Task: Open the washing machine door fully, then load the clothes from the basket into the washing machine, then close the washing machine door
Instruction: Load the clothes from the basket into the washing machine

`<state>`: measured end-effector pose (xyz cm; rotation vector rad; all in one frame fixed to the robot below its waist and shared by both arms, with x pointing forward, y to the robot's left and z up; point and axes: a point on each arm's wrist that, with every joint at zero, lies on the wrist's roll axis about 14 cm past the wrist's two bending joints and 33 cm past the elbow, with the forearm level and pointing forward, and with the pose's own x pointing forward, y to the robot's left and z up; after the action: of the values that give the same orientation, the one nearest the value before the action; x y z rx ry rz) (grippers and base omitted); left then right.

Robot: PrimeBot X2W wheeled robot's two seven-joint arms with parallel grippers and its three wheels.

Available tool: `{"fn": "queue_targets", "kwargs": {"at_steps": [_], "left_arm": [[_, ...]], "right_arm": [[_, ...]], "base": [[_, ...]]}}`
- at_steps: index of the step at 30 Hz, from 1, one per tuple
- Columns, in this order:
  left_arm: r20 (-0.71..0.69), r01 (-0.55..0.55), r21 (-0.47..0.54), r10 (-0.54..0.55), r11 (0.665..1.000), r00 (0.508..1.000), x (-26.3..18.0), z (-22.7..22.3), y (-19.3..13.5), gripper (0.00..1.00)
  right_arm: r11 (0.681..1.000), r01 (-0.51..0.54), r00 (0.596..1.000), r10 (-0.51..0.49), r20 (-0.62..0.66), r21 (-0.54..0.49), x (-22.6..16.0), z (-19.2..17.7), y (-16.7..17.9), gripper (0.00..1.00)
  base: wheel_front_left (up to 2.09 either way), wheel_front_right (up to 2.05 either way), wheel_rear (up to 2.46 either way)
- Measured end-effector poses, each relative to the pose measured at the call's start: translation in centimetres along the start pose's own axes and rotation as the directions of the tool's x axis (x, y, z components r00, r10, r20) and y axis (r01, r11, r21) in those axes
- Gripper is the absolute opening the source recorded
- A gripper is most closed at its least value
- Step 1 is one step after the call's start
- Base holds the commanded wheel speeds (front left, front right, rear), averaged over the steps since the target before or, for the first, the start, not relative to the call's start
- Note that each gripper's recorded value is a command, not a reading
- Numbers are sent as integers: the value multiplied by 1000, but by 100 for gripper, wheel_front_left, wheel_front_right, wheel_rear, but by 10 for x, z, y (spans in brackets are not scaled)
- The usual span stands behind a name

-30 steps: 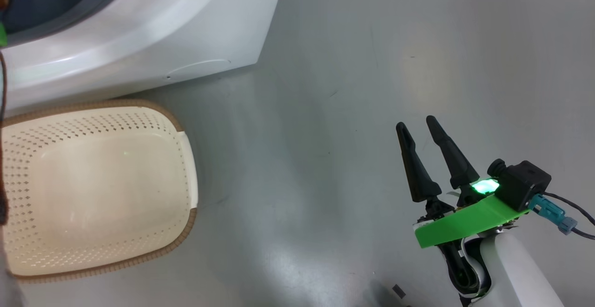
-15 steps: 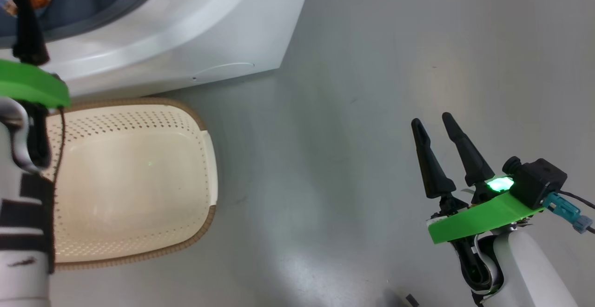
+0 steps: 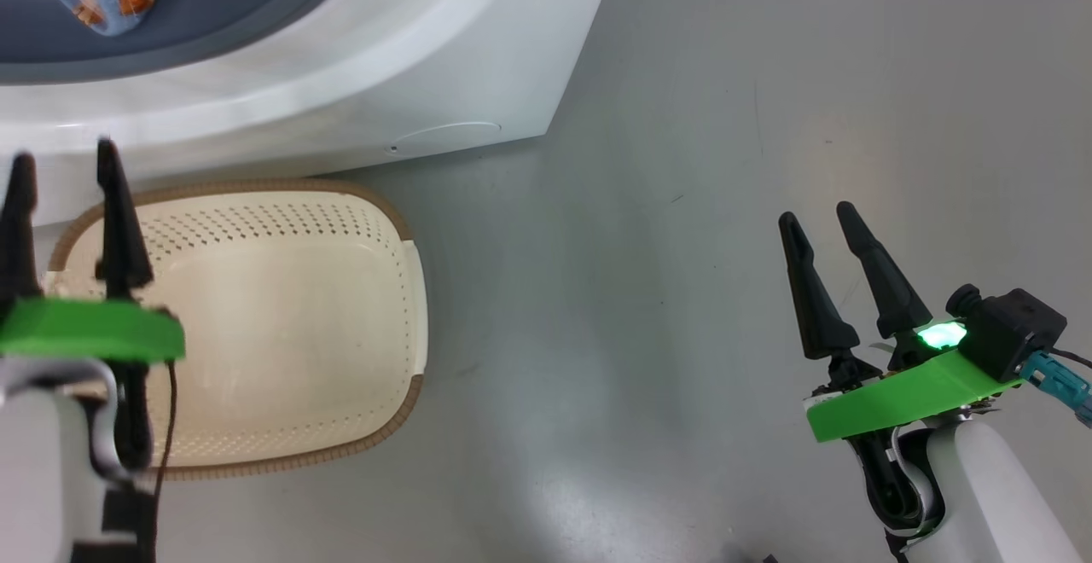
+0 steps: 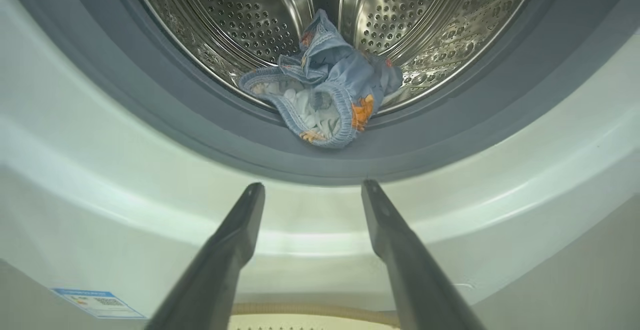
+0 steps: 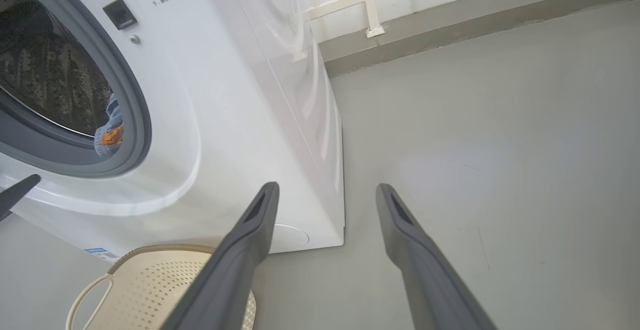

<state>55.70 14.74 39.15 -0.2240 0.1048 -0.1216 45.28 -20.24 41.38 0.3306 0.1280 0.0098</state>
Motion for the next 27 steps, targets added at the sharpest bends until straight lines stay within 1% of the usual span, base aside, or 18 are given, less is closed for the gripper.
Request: {"fn": "queue_targets", "kwargs": {"at_steps": [7,12,27], "left_arm": [[-31,-66,1,66,998,997,-44,-13,18,100],[-28,-96,3,96,995,995,-61,-12,25,100],[-15,-87,13,88,996,996,-60,-9,21,100]], "right_arm": [[1000,4,1000,-4,-3,-5,-3,0,-2,100],[1000,4,1000,-4,-10,-4,-4,-3,-2,100],[1000,3,1000,-3,-17,-3,-2,-6,-2,100]], "base": [[0,0,0],[0,0,0],[0,0,0]]}}
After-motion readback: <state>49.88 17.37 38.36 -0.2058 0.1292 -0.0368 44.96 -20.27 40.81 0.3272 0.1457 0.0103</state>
